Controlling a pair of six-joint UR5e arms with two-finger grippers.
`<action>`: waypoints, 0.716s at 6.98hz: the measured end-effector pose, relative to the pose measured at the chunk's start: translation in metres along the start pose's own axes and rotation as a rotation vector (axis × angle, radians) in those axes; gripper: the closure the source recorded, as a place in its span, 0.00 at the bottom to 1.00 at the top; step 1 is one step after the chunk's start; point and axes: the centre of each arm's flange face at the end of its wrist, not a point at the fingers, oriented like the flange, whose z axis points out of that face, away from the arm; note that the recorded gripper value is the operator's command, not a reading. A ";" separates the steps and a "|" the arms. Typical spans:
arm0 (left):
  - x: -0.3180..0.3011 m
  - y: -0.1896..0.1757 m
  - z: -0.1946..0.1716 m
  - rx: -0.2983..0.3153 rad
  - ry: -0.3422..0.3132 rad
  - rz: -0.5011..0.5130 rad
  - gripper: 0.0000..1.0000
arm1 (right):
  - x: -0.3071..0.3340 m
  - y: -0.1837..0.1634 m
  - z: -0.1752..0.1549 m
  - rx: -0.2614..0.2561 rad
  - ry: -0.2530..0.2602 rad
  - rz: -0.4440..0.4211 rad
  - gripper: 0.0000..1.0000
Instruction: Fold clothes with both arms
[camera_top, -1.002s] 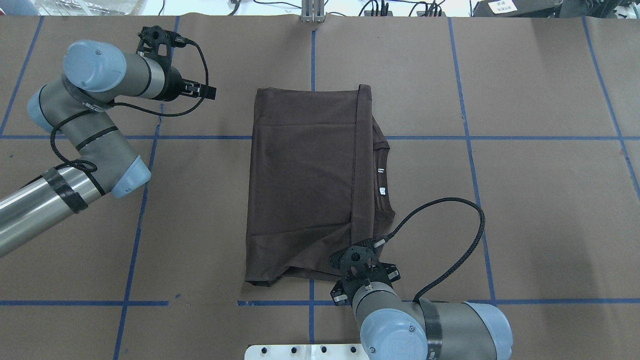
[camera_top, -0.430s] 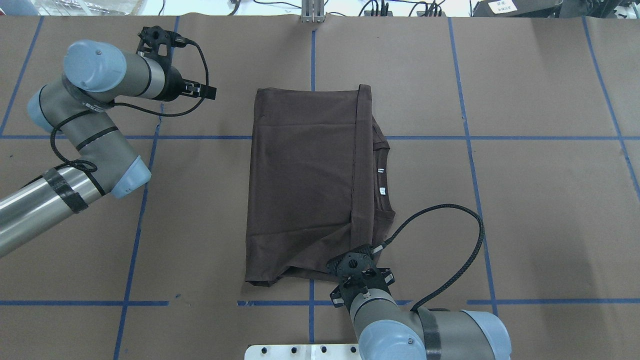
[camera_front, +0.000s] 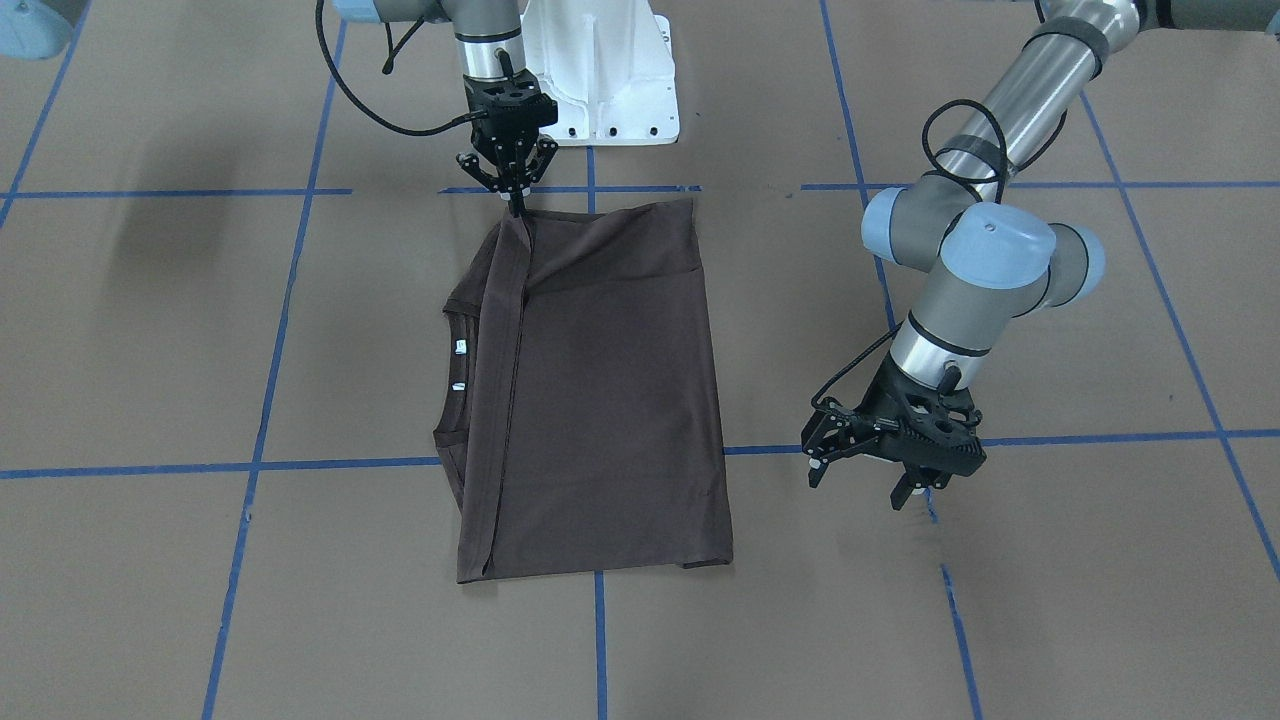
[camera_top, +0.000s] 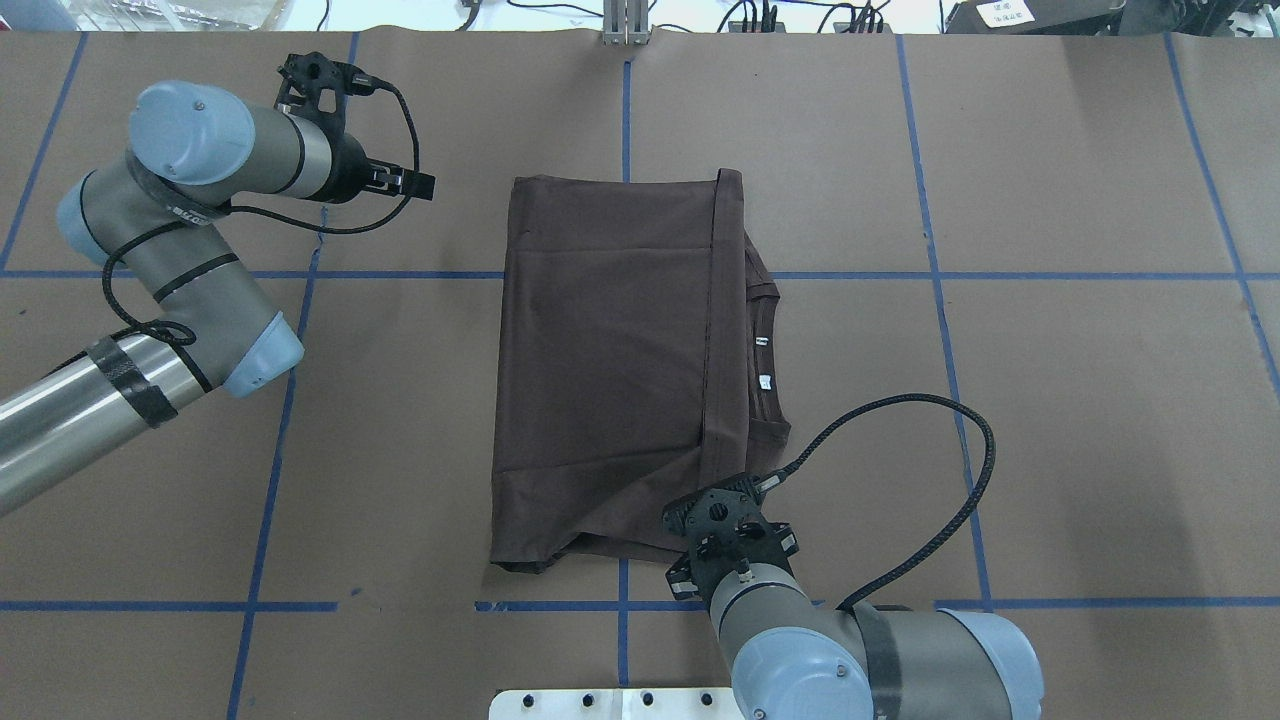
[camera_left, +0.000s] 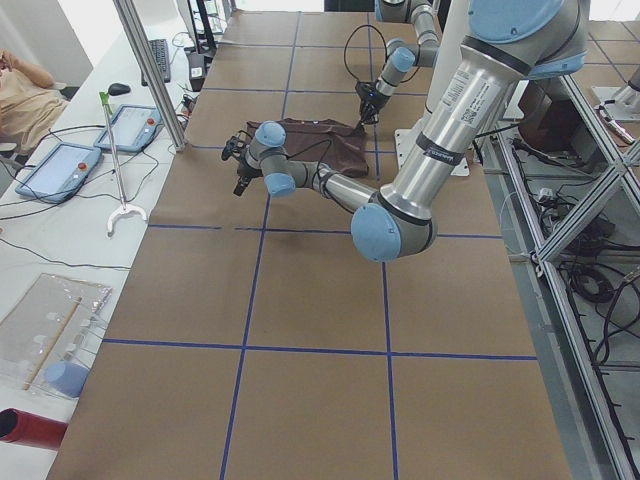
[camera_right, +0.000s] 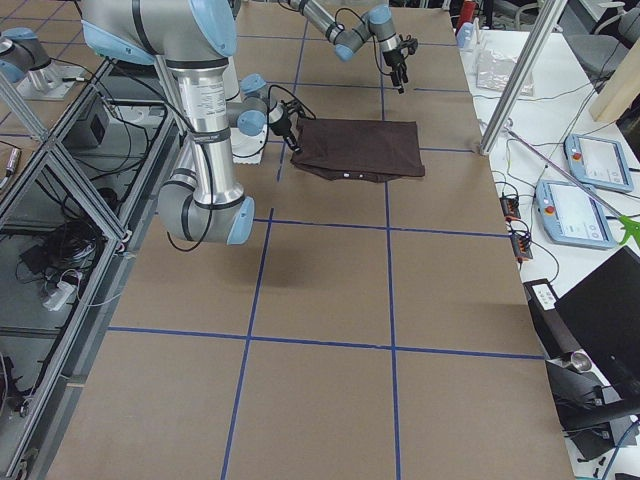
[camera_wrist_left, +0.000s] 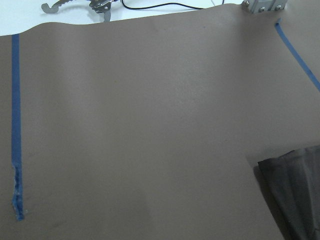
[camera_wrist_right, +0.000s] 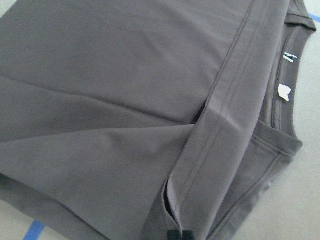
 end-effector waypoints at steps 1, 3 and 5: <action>0.000 0.000 0.000 0.000 0.001 0.000 0.00 | 0.017 0.008 0.001 -0.007 0.018 0.018 1.00; 0.000 0.000 0.000 0.000 0.001 -0.001 0.00 | 0.049 0.023 -0.002 -0.021 0.044 0.050 1.00; 0.000 0.000 0.000 0.000 0.001 0.000 0.00 | 0.050 0.037 -0.004 -0.034 0.044 0.120 0.47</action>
